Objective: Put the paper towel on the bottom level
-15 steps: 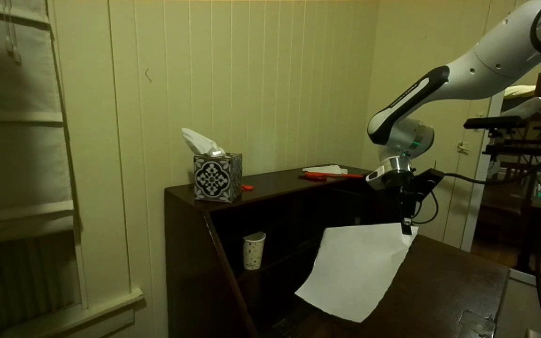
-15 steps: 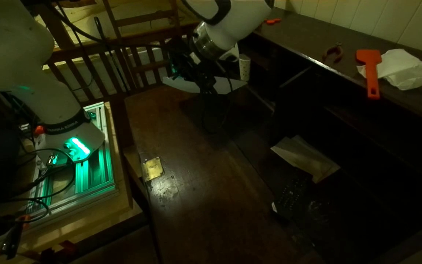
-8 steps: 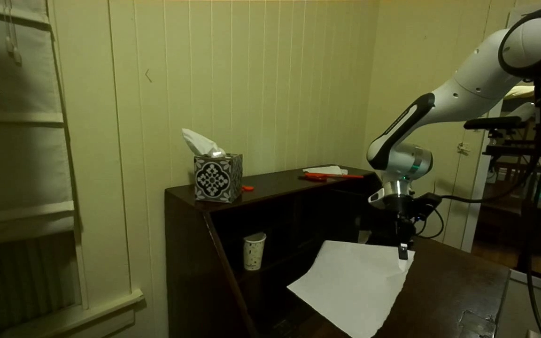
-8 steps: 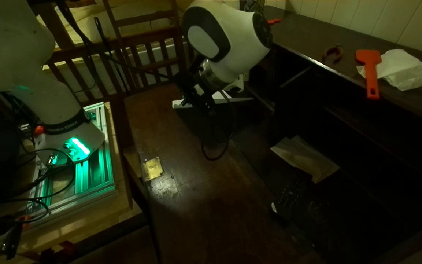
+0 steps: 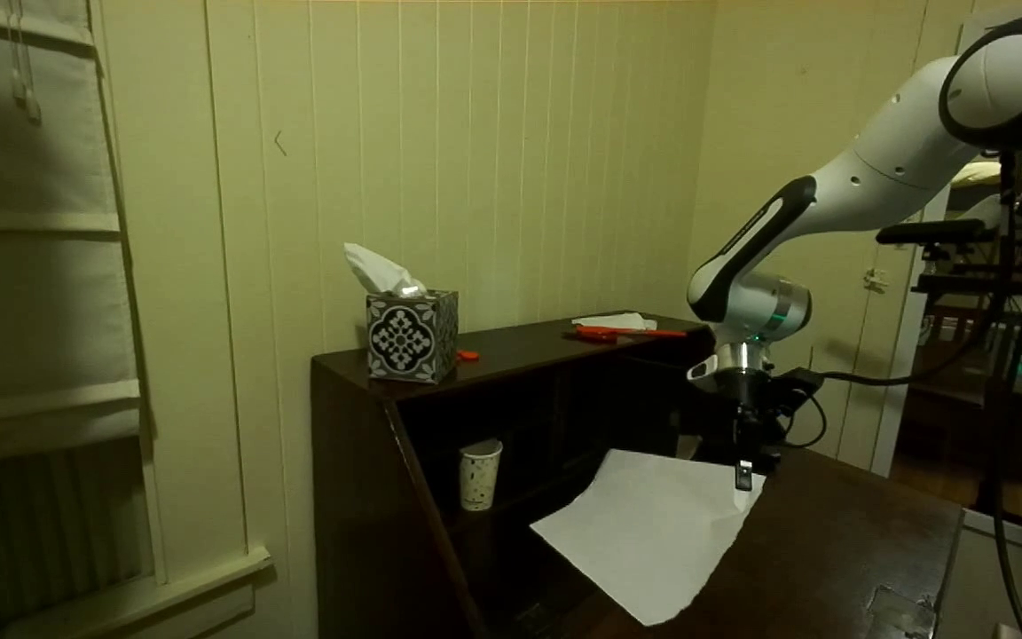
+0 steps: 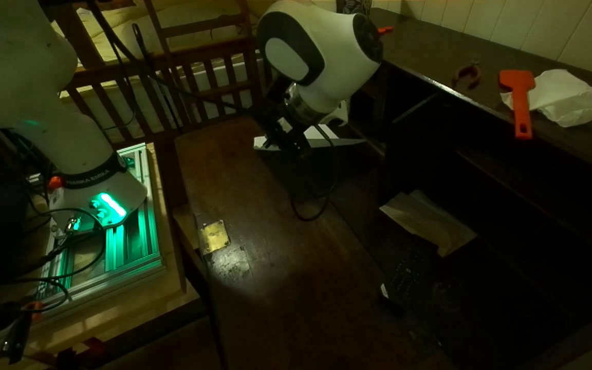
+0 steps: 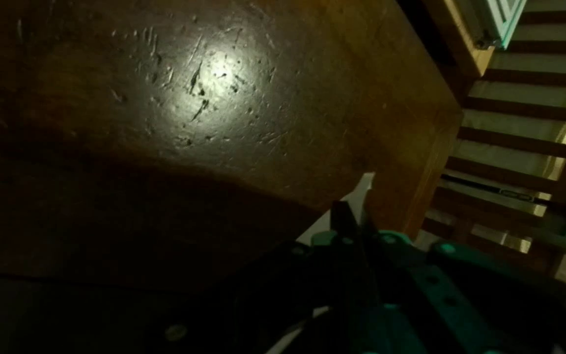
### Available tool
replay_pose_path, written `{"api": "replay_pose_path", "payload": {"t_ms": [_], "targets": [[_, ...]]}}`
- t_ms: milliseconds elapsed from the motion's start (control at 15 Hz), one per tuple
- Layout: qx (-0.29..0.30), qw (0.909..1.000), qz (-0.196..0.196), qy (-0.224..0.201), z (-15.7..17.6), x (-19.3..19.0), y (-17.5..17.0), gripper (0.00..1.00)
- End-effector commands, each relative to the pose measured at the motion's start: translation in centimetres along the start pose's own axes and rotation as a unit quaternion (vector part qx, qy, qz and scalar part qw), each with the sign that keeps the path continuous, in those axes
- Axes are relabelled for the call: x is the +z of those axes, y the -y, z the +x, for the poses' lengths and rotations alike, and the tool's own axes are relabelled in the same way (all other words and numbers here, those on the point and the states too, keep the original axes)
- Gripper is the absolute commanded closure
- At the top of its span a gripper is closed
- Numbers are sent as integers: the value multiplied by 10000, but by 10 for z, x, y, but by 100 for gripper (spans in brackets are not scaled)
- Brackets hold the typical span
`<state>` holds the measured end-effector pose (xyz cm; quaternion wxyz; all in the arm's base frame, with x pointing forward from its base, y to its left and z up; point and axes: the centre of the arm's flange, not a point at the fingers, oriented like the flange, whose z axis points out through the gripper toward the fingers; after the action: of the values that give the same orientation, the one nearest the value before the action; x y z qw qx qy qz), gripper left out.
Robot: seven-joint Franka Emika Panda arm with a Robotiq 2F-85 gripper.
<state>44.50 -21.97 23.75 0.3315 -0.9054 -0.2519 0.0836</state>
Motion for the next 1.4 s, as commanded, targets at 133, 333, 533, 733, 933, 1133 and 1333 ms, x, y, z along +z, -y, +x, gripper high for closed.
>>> {"api": "replay_pose_path", "payload": {"t_ms": [133, 333, 533, 733, 933, 1133, 1333], "targets": [[-21, 9982, -489, -350, 23, 14, -19, 100], [-90, 9988, -479, -59, 21, 26, -26, 100], [-88, 9965, -779, 286, 17, 23, -33, 68], [-44, 9926, -1057, 598, 19, -7, -2, 46], [313, 9887, -1231, 797, 24, -37, 58, 26], [529, 9738, -2081, 752, 35, -70, 115, 5], [603, 9528, -2890, 707, 49, -108, 177, 0]]}}
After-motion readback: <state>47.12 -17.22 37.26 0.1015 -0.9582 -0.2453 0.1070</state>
